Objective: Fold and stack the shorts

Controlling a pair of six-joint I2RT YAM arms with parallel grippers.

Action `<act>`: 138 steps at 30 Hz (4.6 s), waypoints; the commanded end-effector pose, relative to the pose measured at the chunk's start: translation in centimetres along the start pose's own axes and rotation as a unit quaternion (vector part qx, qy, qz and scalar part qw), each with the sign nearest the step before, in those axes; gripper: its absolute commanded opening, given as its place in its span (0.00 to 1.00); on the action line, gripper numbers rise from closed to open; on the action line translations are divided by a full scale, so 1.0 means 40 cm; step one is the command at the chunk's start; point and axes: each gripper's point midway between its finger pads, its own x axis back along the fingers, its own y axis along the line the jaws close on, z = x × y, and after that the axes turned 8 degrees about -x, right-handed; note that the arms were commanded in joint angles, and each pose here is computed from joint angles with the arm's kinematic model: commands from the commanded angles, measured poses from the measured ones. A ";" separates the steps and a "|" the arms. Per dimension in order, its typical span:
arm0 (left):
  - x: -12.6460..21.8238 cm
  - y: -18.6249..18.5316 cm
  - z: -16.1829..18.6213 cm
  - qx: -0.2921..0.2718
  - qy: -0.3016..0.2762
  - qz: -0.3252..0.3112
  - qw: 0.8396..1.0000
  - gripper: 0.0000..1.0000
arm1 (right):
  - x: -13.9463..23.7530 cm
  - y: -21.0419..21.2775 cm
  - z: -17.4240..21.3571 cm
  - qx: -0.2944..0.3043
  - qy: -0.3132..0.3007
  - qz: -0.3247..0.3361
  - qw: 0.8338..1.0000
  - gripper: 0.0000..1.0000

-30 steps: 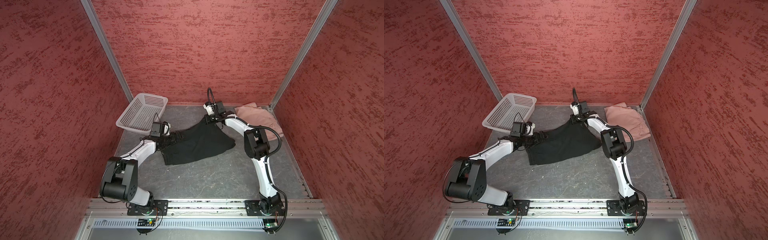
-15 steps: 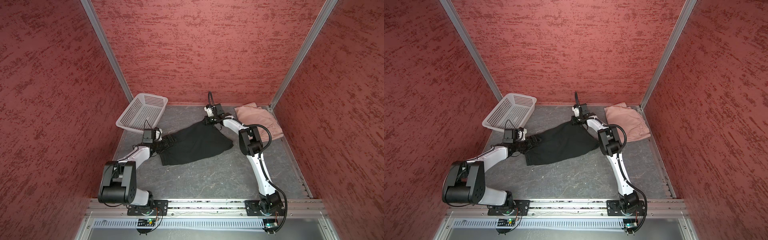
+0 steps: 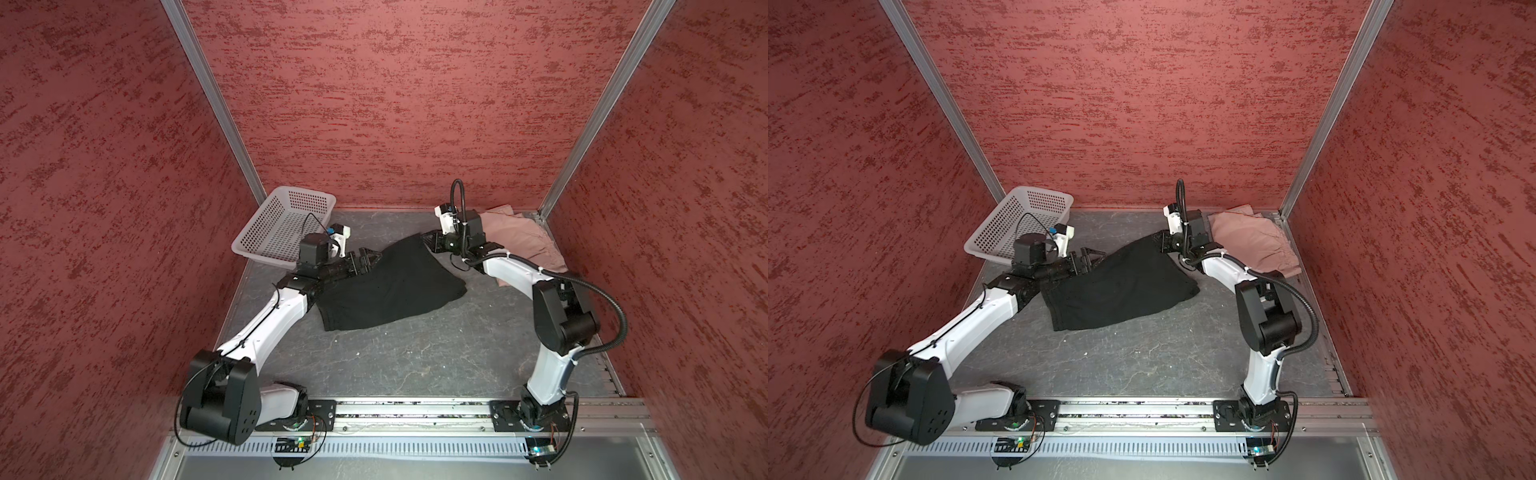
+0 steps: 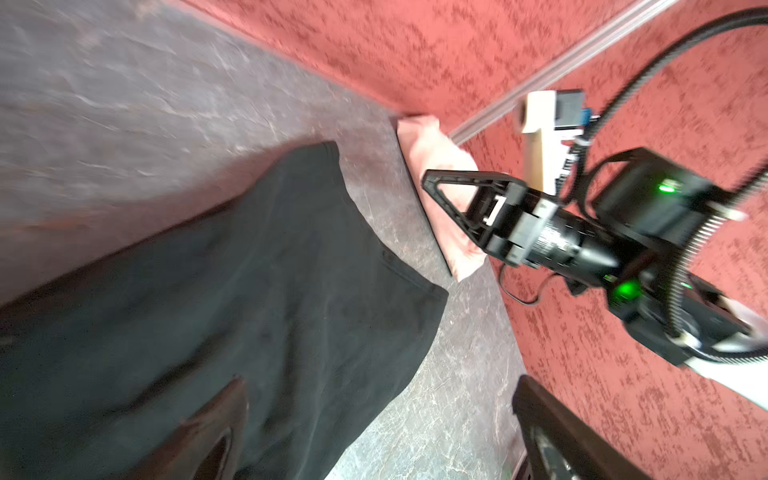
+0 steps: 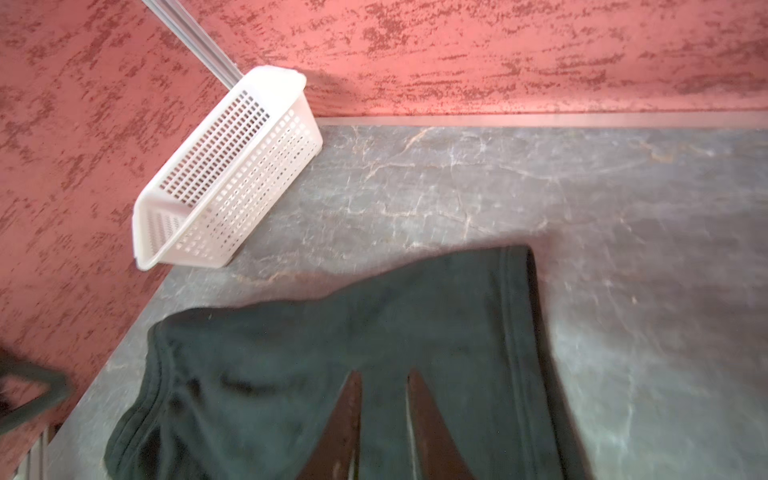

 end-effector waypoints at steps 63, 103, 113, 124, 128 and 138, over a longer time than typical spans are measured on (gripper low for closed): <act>0.299 0.281 0.356 0.279 -0.036 -0.180 0.943 0.99 | -0.233 -0.084 0.306 -0.035 0.164 0.147 0.975 0.19; 0.056 0.245 0.352 0.085 0.094 -0.136 0.983 0.99 | 0.329 -0.159 0.402 -0.136 0.064 0.181 0.972 0.82; 0.002 0.119 0.423 0.104 0.132 -0.077 0.983 0.99 | 0.354 -0.059 0.294 -0.057 0.062 0.136 0.987 0.82; 0.141 0.111 0.407 0.160 0.109 -0.138 0.971 0.99 | 0.266 0.182 0.363 0.168 0.113 0.020 0.979 0.83; 0.268 0.149 0.320 0.183 0.046 -0.184 0.965 0.99 | 0.249 0.281 0.416 0.259 0.095 -0.002 0.961 0.85; 0.429 0.199 0.178 0.218 -0.093 -0.185 0.954 0.99 | 0.105 0.344 0.669 0.521 0.128 0.067 0.841 0.90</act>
